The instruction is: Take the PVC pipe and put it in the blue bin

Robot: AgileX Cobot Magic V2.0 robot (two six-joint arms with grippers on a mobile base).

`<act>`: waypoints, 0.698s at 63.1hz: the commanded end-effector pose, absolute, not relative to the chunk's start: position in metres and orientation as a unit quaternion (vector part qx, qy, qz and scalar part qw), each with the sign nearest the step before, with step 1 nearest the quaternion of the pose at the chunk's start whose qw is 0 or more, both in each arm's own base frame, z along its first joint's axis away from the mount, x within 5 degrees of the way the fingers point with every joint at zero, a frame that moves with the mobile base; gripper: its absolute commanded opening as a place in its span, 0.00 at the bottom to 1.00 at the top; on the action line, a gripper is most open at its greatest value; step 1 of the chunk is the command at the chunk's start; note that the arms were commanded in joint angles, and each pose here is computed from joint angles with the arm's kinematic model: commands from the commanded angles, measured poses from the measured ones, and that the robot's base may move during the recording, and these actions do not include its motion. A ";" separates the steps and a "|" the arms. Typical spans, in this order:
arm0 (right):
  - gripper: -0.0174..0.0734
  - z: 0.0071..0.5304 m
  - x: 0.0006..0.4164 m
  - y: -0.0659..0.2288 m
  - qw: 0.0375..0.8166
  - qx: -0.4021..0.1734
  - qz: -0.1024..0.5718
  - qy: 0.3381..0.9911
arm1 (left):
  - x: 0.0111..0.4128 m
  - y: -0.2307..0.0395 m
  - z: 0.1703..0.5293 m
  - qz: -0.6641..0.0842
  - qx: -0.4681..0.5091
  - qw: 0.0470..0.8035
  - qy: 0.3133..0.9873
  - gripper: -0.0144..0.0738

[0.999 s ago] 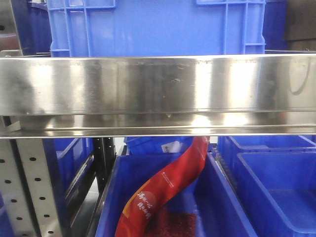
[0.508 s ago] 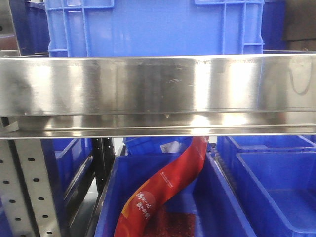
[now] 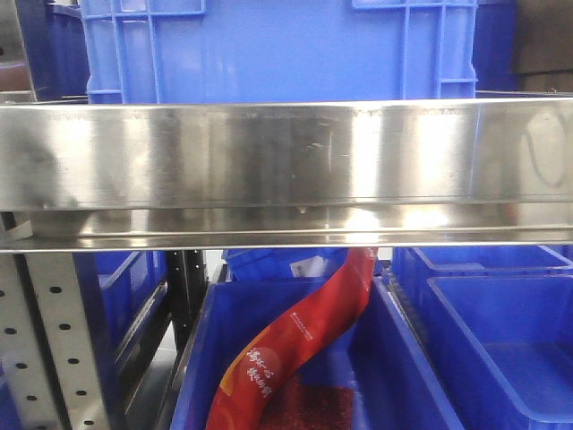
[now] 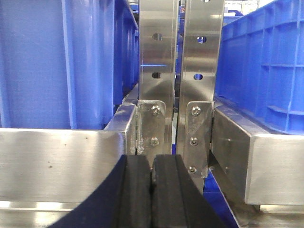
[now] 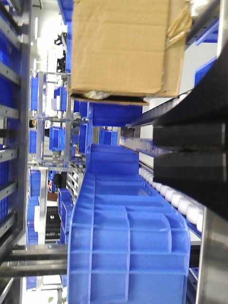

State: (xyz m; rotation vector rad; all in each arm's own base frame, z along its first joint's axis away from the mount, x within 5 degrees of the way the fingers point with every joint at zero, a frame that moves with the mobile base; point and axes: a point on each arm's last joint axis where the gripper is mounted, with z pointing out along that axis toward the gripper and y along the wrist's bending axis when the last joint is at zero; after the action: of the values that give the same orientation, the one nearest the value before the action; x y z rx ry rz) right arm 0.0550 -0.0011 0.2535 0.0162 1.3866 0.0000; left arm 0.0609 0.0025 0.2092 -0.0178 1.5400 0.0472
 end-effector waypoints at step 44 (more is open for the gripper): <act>0.01 0.235 0.054 -0.007 0.753 0.018 -0.070 0.654 | 0.061 0.003 0.212 0.017 -0.014 0.725 0.688 0.04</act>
State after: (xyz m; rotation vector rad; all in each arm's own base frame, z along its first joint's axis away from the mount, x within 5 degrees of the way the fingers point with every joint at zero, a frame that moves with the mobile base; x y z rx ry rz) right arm 0.0575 -0.0055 0.2329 0.0252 1.4698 -0.1273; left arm 0.0609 0.0025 0.2092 -0.0178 1.5400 0.0472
